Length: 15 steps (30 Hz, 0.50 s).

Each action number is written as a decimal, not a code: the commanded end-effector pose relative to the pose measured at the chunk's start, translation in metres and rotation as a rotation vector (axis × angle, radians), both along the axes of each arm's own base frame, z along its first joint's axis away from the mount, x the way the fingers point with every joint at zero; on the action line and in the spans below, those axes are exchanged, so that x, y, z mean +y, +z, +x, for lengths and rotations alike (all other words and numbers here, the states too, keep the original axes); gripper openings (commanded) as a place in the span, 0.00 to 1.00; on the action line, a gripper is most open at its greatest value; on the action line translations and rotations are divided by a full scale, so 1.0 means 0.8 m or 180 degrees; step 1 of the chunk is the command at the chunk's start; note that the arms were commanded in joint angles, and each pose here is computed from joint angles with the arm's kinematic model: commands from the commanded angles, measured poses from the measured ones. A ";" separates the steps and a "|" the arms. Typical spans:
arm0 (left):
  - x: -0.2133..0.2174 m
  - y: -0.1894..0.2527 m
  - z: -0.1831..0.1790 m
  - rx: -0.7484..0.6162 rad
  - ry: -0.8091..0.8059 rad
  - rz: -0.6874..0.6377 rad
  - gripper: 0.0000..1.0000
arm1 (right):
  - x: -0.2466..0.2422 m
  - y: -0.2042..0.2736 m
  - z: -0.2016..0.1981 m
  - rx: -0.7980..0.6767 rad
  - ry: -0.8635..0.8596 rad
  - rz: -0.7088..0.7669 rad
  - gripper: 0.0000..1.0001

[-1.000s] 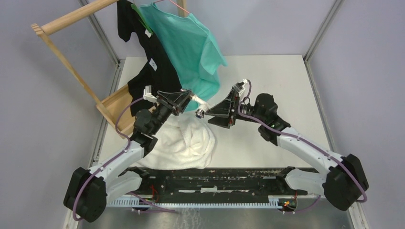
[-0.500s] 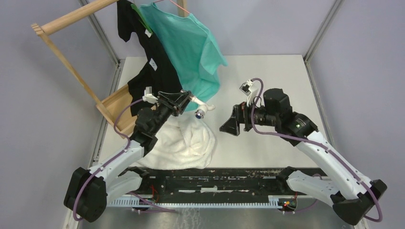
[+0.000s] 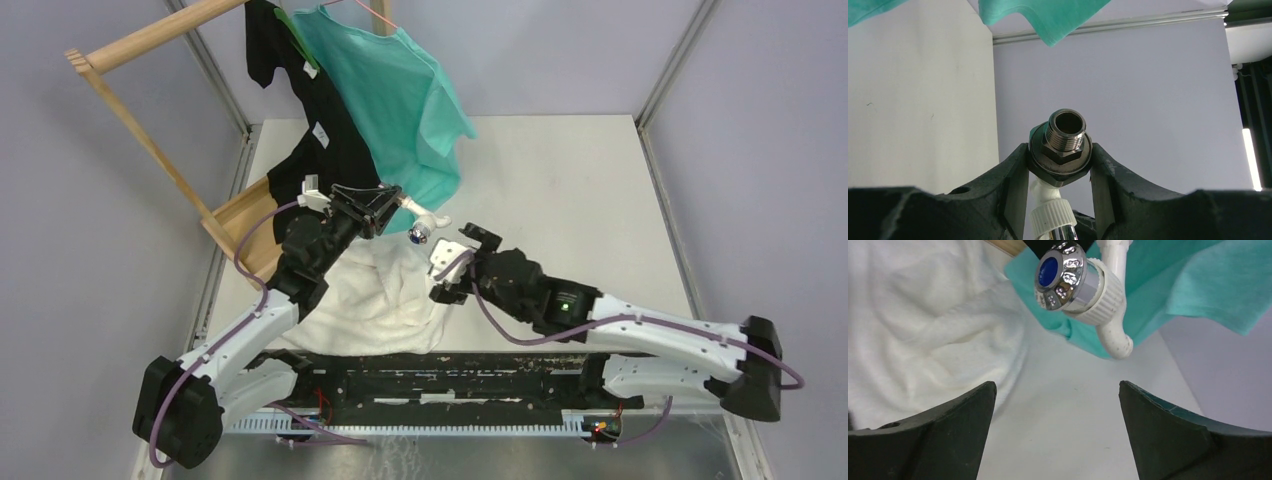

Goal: Install the water faucets

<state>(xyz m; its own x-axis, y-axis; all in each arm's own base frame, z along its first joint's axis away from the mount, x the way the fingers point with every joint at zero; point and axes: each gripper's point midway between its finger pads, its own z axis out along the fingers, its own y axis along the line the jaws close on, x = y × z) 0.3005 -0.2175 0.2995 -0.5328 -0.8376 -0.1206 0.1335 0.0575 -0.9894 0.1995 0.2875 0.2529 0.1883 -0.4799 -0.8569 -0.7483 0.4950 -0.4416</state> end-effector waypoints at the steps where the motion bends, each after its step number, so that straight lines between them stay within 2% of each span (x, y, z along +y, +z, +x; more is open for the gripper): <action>1: 0.001 0.065 -0.010 -0.0474 -0.0039 -0.0111 0.03 | -0.003 0.064 0.062 -0.1026 -0.0744 -0.0137 0.98; 4: 0.000 0.063 -0.011 -0.0458 -0.0067 -0.0099 0.03 | 0.013 0.061 0.074 -0.1394 -0.0772 -0.0205 0.98; 6: -0.002 0.060 -0.012 -0.0425 -0.0097 -0.0107 0.03 | 0.024 0.055 0.082 -0.1529 -0.0767 -0.0343 0.92; 7: -0.003 0.060 -0.012 -0.0424 -0.0111 -0.0104 0.03 | 0.029 0.055 0.084 -0.1547 -0.0760 -0.0348 0.86; 9: -0.006 0.057 -0.012 -0.0413 -0.0159 -0.0083 0.03 | 0.039 0.058 0.085 -0.1569 -0.0732 -0.0221 0.67; 15: -0.014 0.056 -0.014 -0.0389 -0.0283 -0.0130 0.03 | 0.047 0.053 0.092 -0.0974 -0.0626 0.0161 0.33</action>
<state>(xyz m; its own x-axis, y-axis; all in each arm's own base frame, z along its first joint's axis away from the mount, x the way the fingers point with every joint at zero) 0.2969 -0.2244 0.2902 -0.5757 -0.8089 -0.1194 0.1030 0.0731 -0.9920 0.2668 0.3231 0.2555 0.3784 -0.6555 -0.6536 -0.4315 0.4998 -0.7510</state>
